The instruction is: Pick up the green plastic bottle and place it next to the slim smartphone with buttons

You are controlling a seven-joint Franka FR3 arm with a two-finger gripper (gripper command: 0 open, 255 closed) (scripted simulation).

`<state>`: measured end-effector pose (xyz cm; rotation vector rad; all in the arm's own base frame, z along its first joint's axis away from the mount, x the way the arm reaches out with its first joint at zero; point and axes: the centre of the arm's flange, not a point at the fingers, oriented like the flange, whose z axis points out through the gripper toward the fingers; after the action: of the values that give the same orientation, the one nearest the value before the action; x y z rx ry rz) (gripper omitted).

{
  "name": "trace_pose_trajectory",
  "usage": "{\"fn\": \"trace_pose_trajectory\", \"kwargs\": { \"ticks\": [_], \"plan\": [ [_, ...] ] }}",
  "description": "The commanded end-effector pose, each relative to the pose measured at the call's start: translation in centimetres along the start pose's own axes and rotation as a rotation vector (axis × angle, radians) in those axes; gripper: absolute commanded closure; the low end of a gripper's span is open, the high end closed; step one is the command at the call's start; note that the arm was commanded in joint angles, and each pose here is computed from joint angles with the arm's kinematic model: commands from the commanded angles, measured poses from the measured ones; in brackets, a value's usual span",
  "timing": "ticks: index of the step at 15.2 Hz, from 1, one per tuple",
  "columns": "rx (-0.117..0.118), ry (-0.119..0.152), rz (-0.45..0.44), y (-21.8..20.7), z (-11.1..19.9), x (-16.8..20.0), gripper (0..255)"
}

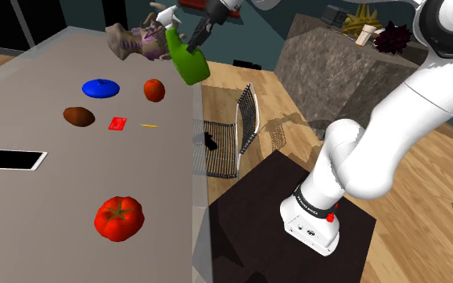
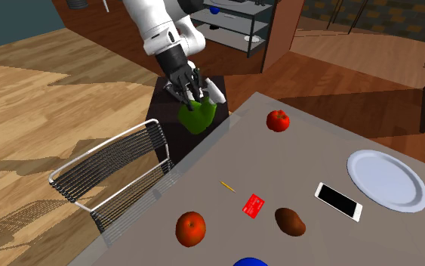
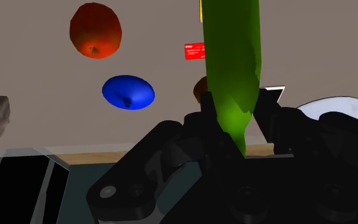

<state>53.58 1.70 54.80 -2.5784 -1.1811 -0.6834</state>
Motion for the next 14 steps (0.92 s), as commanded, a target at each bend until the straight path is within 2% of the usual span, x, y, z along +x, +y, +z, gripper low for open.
{"fn": "trace_pose_trajectory", "kwargs": {
  "ticks": [1,12,13,14],
  "plan": [
    [0.0,0.0,0.0,-0.1,-1.0,0.6,255],
    [0.0,0.0,0.0,-0.1,-6.0,3.5,255],
    [0.0,0.0,0.0,-0.1,-6.3,3.7,255],
    [0.0,0.0,0.0,-0.5,-5.2,4.3,255]
  ]
}}
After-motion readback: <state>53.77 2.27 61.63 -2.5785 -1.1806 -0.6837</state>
